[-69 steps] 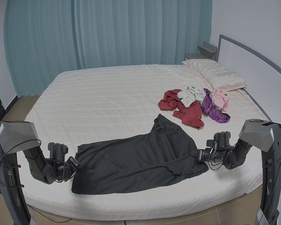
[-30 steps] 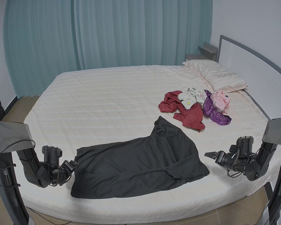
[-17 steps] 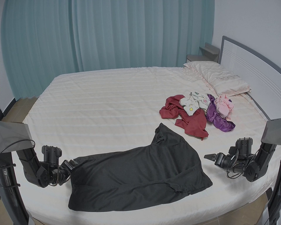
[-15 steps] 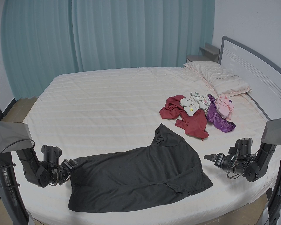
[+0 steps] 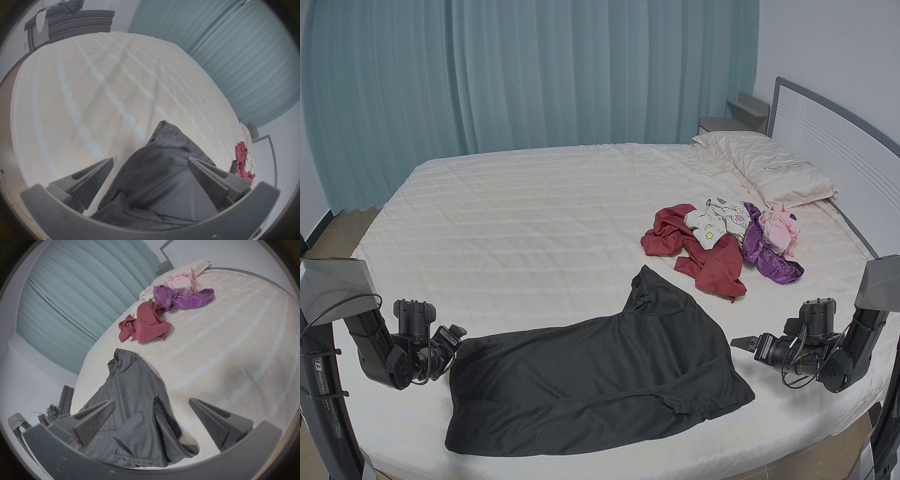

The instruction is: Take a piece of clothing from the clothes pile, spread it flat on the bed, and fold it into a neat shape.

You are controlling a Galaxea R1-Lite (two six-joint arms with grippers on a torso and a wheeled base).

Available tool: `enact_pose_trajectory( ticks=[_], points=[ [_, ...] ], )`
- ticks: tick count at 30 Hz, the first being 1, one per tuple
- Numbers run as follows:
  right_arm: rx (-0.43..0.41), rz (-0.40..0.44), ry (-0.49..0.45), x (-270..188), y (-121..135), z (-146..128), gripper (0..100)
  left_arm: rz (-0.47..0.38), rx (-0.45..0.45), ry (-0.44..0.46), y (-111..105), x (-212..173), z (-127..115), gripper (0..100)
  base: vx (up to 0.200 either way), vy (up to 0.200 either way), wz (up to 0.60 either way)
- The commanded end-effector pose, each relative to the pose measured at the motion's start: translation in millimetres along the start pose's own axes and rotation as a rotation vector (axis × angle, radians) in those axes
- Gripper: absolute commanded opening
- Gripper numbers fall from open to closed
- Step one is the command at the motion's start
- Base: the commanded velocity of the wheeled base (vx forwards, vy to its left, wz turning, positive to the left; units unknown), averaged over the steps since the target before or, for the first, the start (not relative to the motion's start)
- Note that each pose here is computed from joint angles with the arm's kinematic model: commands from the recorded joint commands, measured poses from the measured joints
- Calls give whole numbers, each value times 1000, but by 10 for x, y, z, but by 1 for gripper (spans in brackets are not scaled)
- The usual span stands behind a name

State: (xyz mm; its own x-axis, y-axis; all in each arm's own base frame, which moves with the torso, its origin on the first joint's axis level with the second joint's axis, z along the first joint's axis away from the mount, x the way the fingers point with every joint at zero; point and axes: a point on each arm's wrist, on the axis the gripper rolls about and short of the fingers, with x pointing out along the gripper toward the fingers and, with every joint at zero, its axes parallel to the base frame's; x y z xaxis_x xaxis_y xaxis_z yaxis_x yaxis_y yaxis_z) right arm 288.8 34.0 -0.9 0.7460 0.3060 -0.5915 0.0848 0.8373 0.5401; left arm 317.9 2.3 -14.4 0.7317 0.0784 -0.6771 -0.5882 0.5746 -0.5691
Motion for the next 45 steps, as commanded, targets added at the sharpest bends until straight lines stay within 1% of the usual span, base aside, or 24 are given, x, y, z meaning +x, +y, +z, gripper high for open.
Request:
enact_pose_trajectory(
  ticks=[1,4,8,9,11,12,13,15,20,21,23,25,28,29,32,35,37,40,42,43,45],
  points=[
    [-10,5,21,-3,34,-60,100,-6,14,-21,18,191,-75,100,0,0,0],
    [-11,6,21,-13,38,-65,100,-52,14,-49,12,220,-87,100,0,0,0],
    [-11,5,23,-15,37,-69,100,-56,55,-46,27,231,-76,100,0,0,0],
    [-13,9,24,-16,46,-71,100,-39,134,-43,82,277,-88,100,0,0,0],
    [-14,9,26,-12,48,-76,100,-36,196,-52,115,316,-72,100,0,0,0],
    [-14,9,26,-12,48,-76,100,-36,196,-52,115,316,-72,100,0,0,0],
    [-14,9,24,-15,50,-73,100,-57,198,-63,108,333,-35,100,0,0,0],
    [-14,9,23,-17,52,-71,100,-64,199,-58,112,351,-41,100,0,0,0],
    [-14,10,25,-15,50,-73,100,-122,209,-76,121,435,-68,100,0,0,0],
    [-14,10,25,-15,50,-73,100,-121,210,-74,124,436,-76,100,0,0,0],
    [-14,9,28,-9,49,-81,100,-131,232,-81,131,451,-77,100,0,0,0],
    [-18,13,31,-6,63,-91,100,-136,235,-75,127,448,-76,100,0,0,0],
    [-20,15,34,-7,78,-101,100,-161,242,-40,136,434,-93,100,0,0,0],
    [-23,17,33,-4,83,-100,100,-173,246,-31,129,435,-93,0,0,0,0],
    [-24,20,33,1,94,-98,100,-186,245,-28,115,451,-87,0,0,0,0],
    [-46,39,41,12,187,-138,100,-201,246,-51,96,458,-66,0,0,0,0],
    [-64,57,26,49,246,-104,100,-202,246,-55,105,466,-72,0,0,0,0],
    [-95,85,-8,191,358,59,100,-203,244,-63,106,459,-71,0,0,0,0],
    [-124,85,4,369,474,231,100,-200,238,-65,115,449,-69,0,0,0,0],
    [-124,85,4,369,474,231,100,-200,238,-65,115,449,-69,0,0,0,0],
    [-135,88,2,595,611,451,100,-194,231,-60,133,432,-75,0,0,0,0]
  ],
)
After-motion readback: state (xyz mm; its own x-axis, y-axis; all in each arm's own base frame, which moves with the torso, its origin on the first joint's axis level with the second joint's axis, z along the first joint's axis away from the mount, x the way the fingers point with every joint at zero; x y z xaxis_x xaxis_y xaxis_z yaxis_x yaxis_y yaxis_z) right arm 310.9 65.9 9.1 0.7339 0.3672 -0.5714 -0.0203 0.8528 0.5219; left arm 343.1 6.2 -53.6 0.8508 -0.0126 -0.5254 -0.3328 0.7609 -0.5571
